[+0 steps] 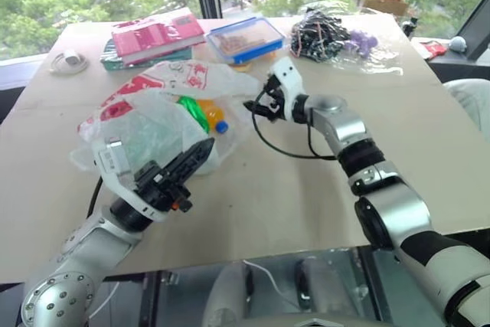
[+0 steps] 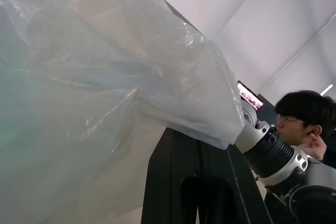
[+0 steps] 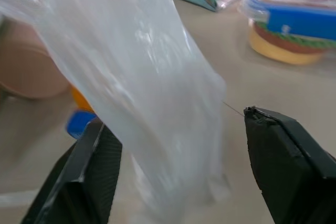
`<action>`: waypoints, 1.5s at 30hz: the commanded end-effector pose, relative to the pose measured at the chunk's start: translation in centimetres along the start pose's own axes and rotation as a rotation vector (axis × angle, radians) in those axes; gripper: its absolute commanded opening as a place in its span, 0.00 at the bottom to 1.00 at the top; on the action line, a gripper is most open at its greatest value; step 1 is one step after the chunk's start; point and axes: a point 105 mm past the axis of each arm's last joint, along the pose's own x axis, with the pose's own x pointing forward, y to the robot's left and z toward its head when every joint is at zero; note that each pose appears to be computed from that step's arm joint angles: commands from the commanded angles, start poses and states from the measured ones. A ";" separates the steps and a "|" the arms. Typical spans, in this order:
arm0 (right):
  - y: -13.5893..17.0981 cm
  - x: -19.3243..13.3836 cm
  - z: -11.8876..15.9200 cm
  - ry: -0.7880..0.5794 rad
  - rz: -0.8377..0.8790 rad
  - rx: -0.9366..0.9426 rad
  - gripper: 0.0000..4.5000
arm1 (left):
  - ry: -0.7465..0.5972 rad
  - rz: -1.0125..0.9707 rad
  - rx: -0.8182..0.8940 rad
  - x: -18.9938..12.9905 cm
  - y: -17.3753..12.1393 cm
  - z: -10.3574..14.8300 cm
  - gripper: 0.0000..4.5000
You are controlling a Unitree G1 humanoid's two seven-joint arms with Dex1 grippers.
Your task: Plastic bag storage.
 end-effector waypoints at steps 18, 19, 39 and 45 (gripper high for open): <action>-0.1 -13.5 19.3 -0.646 0.472 0.533 0.02 | -0.535 -0.291 -0.058 4.7 -2.4 20.5 0.00; -0.7 -14.2 20.7 -0.692 0.435 0.532 0.02 | -0.558 -0.298 -0.057 5.0 -2.3 21.5 0.00; -5.4 -20.7 20.1 -0.618 -0.193 0.434 0.02 | -0.185 -0.127 0.014 16.4 3.3 14.4 0.00; -5.0 -19.6 13.4 -0.444 -0.354 0.418 0.02 | -0.111 -0.060 0.002 16.2 4.7 10.6 0.00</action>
